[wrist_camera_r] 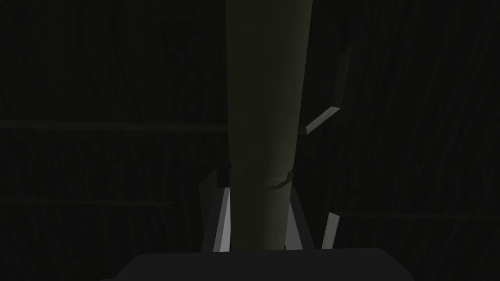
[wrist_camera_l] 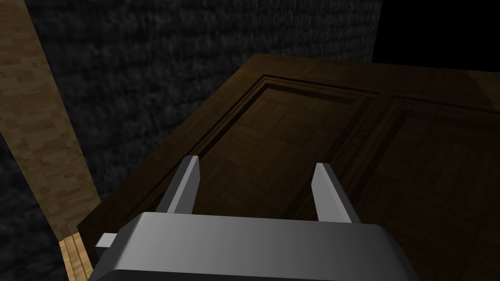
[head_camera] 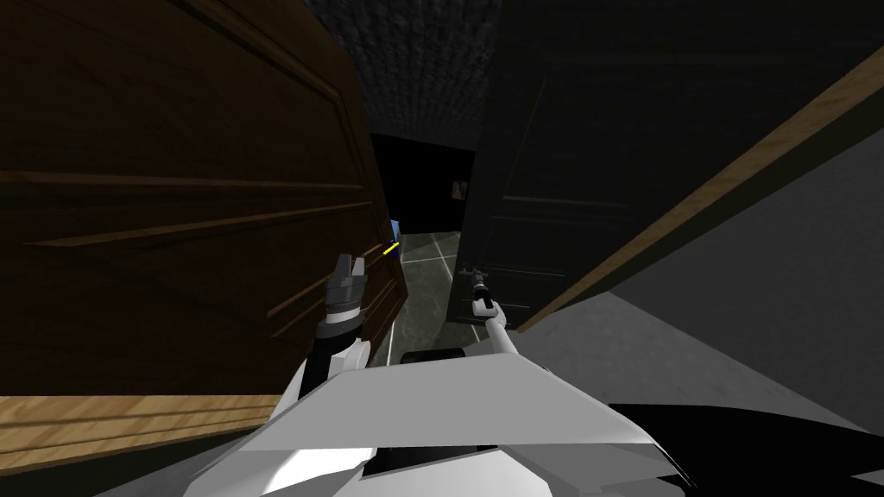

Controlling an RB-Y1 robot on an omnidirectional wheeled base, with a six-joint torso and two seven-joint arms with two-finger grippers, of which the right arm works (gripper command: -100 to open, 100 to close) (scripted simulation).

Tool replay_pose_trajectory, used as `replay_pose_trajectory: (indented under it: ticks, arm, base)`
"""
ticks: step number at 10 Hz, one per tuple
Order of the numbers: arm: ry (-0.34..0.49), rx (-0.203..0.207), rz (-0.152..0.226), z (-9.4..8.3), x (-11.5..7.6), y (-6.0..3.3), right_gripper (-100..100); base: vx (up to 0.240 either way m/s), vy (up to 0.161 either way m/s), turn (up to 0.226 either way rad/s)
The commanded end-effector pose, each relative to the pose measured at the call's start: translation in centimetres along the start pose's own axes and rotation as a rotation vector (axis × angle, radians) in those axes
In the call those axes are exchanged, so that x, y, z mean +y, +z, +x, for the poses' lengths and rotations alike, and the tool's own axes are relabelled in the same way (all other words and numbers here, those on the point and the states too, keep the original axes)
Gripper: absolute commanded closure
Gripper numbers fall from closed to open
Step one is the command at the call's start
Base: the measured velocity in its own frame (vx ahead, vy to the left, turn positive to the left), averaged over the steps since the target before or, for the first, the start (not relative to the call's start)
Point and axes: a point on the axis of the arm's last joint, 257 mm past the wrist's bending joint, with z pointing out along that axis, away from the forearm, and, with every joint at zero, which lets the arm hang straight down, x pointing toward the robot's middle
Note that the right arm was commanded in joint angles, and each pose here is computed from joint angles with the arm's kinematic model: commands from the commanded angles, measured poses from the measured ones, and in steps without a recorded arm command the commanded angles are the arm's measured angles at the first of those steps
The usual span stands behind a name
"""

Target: Push the door open

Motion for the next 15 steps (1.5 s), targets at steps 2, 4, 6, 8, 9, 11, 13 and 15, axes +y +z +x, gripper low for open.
replay_pose_trajectory:
  ticks: [2,4,6,8,9,11,13,15]
  arm:
    - [-0.006,-0.043,-0.021,-2.3,0.8,-0.01,100]
    - [-0.002,-0.066,-0.018,-3.1,0.6,-0.14,100]
    - [0.007,-0.097,-0.013,-4.1,0.3,-0.39,100]
    - [0.016,-0.123,-0.007,-4.9,0.0,-0.67,100]
    - [0.023,-0.138,-0.003,-5.3,-0.2,-0.85,100]
    - [0.038,-0.165,0.006,-5.9,-0.7,-1.25,100]
    - [0.038,-0.174,0.015,-6.3,-1.2,-1.59,100]
    - [0.022,-0.179,0.006,-7.1,-0.7,-1.16,100]
  base:
    - [0.098,0.058,-0.002]
    - [0.09,0.062,-0.027]
    - [0.111,0.055,-0.001]
    - [0.135,0.066,-0.026]
    - [0.165,0.092,-0.027]
    - [0.177,0.049,-0.022]
    - [0.126,0.048,-0.03]
    - [0.185,-0.029,-0.13]
